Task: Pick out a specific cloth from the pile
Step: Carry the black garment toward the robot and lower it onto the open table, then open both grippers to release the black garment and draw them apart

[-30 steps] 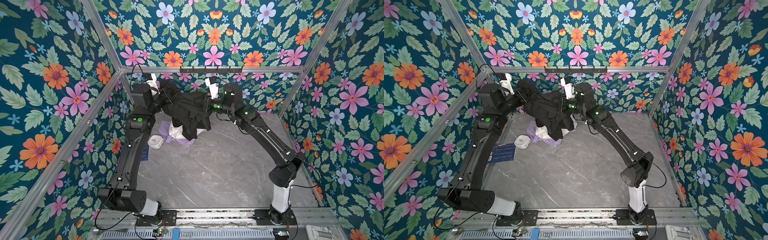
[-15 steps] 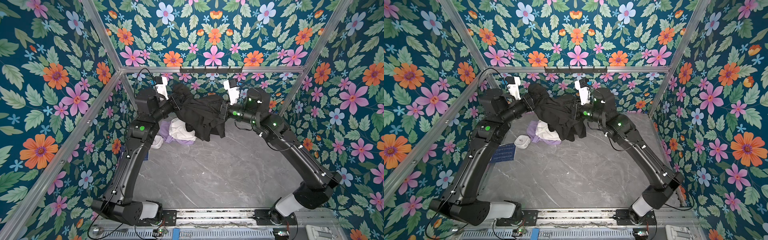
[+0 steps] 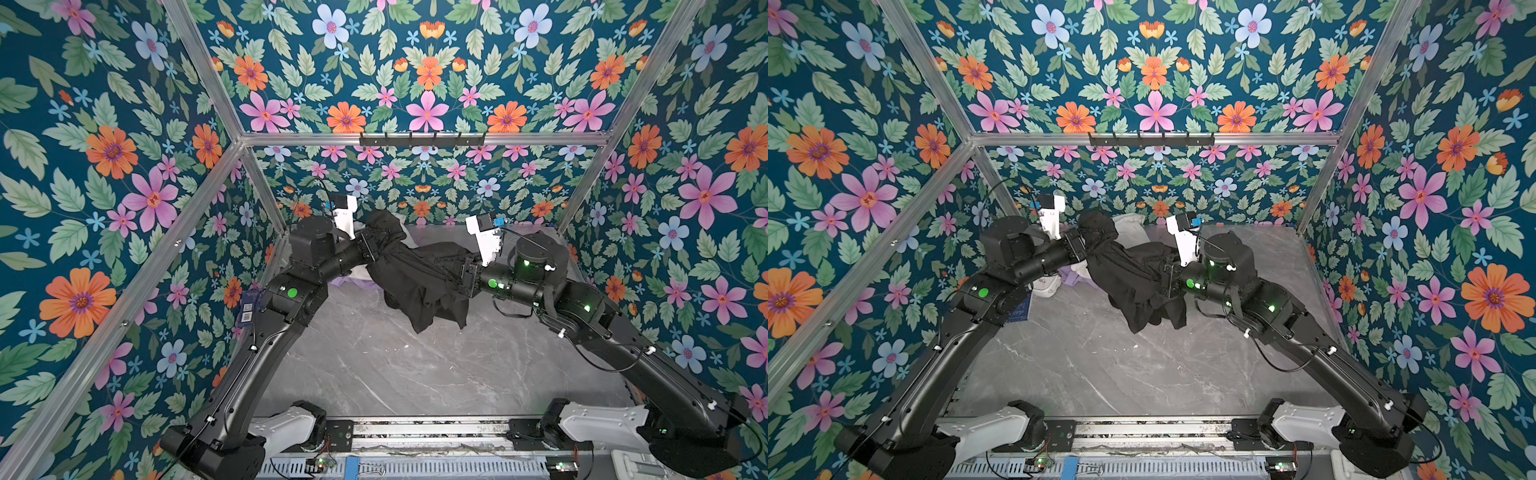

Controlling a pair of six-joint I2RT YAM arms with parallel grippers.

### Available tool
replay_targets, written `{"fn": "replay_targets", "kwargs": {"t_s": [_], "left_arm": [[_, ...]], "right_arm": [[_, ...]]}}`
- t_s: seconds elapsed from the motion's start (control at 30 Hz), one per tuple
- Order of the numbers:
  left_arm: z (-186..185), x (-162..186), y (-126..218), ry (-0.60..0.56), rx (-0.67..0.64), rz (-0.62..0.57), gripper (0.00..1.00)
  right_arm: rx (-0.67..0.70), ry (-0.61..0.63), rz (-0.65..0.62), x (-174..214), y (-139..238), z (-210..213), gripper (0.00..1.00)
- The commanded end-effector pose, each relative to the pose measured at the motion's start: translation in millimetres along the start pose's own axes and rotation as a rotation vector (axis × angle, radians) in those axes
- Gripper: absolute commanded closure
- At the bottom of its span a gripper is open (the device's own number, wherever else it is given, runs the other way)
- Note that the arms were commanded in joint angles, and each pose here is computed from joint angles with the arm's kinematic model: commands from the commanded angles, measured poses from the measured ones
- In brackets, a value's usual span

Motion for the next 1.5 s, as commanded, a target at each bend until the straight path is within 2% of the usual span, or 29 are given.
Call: {"fn": "replay_targets", "kwargs": {"t_s": [0.0, 0.17, 0.47, 0.67, 0.9, 1.03, 1.07, 1.13, 1.23, 1.33, 1.47], "left_arm": [[16, 20, -8, 0.040, -0.050, 0.066, 1.00], [35, 58, -27, 0.072, -0.058, 0.168, 1.00], [79, 124, -52, 0.066, -0.121, 0.355, 1.00], [99, 168, -48, 0.073, -0.157, 0.446, 0.93], [126, 216, -43, 0.087, -0.207, 0.546, 0.76], [141, 236, -38, 0.080, -0.260, 0.590, 0.54], [142, 238, -37, 0.079, -0.268, 0.593, 0.46], [142, 237, -35, 0.077, -0.278, 0.589, 0.25], [135, 227, -32, 0.058, -0.275, 0.574, 0.01], [124, 212, -27, 0.025, -0.267, 0.551, 0.00], [113, 188, -15, -0.057, -0.299, 0.452, 0.00]], "right_arm": [[0.048, -0.076, 0.013, 16, 2, -12, 1.00], [0.131, -0.159, 0.043, 58, -6, -47, 1.00], [0.300, -0.174, 0.135, 104, -17, -98, 1.00], [0.369, -0.204, 0.226, 141, -22, -127, 1.00], [0.478, -0.229, 0.309, 181, -25, -167, 0.98], [0.527, -0.253, 0.351, 201, -22, -186, 0.75], [0.535, -0.257, 0.360, 203, -20, -188, 0.69], [0.523, -0.246, 0.377, 202, -16, -186, 0.57], [0.521, -0.207, 0.397, 191, -4, -176, 0.29], [0.536, -0.157, 0.396, 173, 15, -161, 0.14], [0.592, -0.040, 0.316, 147, 46, -144, 0.01]]}}
Point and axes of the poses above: each gripper's point midway between its finger pads, its own y axis back along the fingers, its own z axis along the line the jaws close on, x = y × z, the point moved 10 cm from there along y, back along the fingers, and after that the axes turned 5 degrees about -y, right-handed, at the moved point
